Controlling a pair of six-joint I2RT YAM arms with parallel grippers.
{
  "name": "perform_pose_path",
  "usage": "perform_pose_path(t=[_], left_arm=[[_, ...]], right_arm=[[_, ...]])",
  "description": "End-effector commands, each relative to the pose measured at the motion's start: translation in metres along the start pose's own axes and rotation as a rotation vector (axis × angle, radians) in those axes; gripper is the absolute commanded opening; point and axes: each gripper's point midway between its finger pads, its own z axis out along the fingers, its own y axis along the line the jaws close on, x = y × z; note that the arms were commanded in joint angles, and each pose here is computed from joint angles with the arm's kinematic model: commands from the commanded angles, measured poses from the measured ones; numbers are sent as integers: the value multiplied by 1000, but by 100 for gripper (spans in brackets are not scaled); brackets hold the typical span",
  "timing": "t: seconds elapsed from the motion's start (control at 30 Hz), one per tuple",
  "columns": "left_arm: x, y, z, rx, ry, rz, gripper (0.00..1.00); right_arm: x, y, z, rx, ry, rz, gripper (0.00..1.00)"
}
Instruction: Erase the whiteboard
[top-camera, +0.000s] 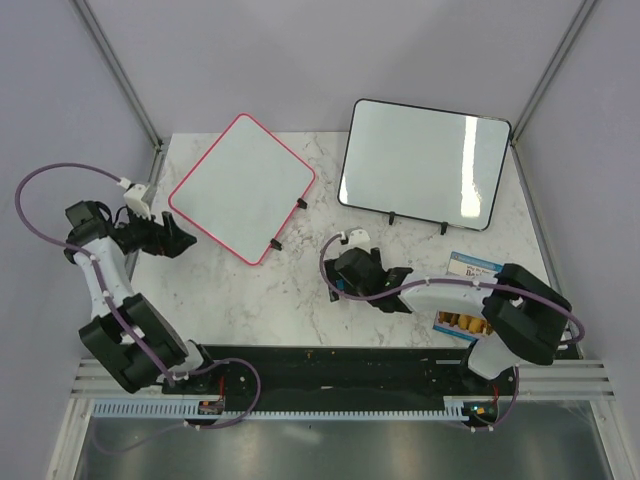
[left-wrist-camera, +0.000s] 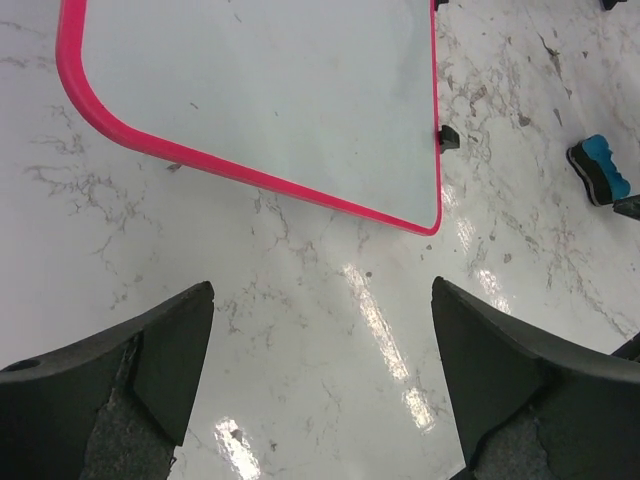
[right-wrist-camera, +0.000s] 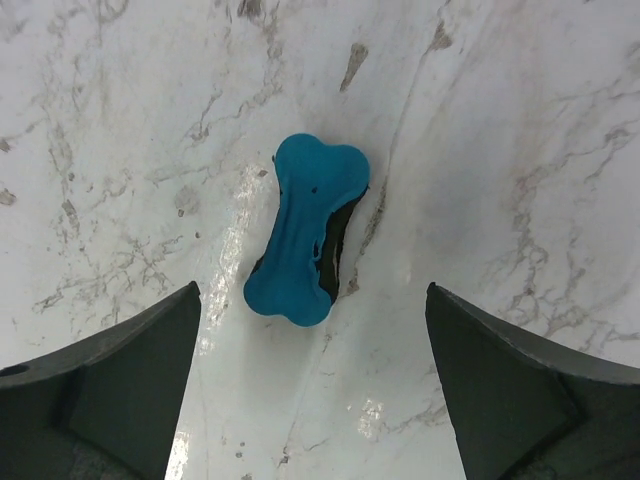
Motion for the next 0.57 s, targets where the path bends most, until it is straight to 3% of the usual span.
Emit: perform_pose_path(t=[0.0, 0.23, 0.53], left_arm=[[-5, -25, -20, -27, -22, 79, 96], [-21, -76, -37, 8, -152, 100, 100], [-43, -92, -38, 103, -216, 57, 100]], right_arm=[[-39, -7, -26, 17, -155, 32, 98], [-91, -64, -77, 223, -356, 39, 98], [-102, -137, -70, 336, -331, 93, 98]])
